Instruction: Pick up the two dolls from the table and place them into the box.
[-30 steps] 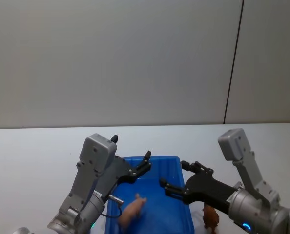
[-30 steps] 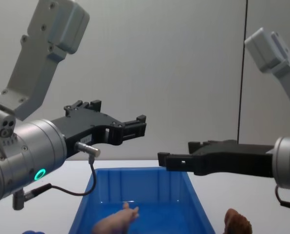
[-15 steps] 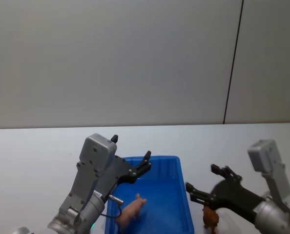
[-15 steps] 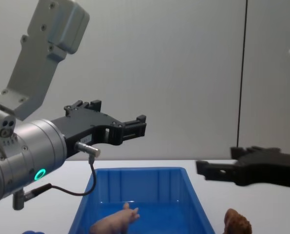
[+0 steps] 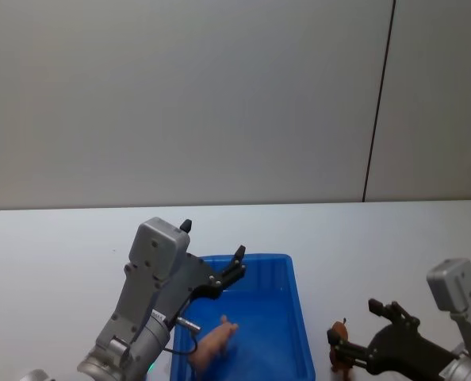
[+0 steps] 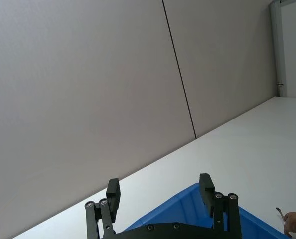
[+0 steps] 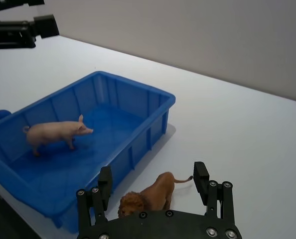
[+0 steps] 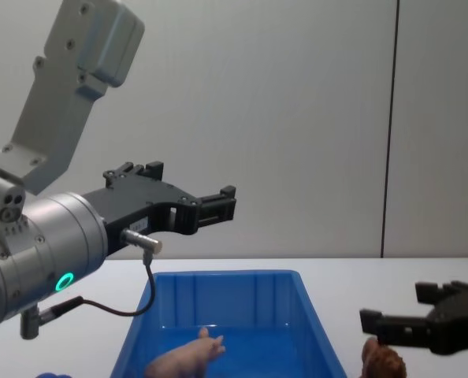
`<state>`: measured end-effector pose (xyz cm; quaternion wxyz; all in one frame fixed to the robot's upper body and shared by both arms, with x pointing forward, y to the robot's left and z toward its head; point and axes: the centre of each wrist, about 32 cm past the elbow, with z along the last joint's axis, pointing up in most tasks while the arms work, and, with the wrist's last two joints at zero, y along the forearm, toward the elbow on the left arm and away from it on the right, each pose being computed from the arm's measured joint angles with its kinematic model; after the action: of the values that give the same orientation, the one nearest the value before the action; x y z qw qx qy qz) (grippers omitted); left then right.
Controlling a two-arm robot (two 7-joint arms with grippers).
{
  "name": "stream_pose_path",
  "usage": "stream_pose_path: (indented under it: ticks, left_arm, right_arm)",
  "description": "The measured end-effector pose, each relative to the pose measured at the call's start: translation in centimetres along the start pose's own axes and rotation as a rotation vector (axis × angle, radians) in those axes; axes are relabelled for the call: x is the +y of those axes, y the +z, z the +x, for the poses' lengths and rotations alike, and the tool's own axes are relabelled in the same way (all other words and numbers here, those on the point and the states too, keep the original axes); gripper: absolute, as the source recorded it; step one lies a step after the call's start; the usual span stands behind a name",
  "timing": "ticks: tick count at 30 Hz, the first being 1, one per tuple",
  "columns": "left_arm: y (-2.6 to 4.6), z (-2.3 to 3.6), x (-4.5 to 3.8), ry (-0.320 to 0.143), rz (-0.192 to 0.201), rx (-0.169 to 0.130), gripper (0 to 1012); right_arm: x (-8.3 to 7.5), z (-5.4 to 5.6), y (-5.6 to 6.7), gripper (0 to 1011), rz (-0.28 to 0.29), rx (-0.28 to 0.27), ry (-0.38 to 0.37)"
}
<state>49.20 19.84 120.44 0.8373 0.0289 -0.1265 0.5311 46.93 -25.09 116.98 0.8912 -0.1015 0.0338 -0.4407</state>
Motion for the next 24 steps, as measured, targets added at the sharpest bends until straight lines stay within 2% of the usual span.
stream_pose_path:
  ticks: [16,19,21,24]
  left_arm:
    - [0.00,0.00,0.00,0.000,0.000,0.000,1001]
    - [0.00,0.00,0.00,0.000,0.000,0.000,1001]
    - [0.00,0.00,0.00,0.000,0.000,0.000,1001]
    - [0.00,0.00,0.00,0.000,0.000,0.000,1002]
  right_arm:
    - [0.6,0.2,-1.9,999,-0.086,0.016,0.015]
    - [0.8,0.2,-2.2,912,-0.100,0.019,0.014]
    - [1.0,0.2,-2.4,902,-0.107,0.022,0.014]
    - [1.1,0.2,-2.6,831,-0.114,0.026,0.013]
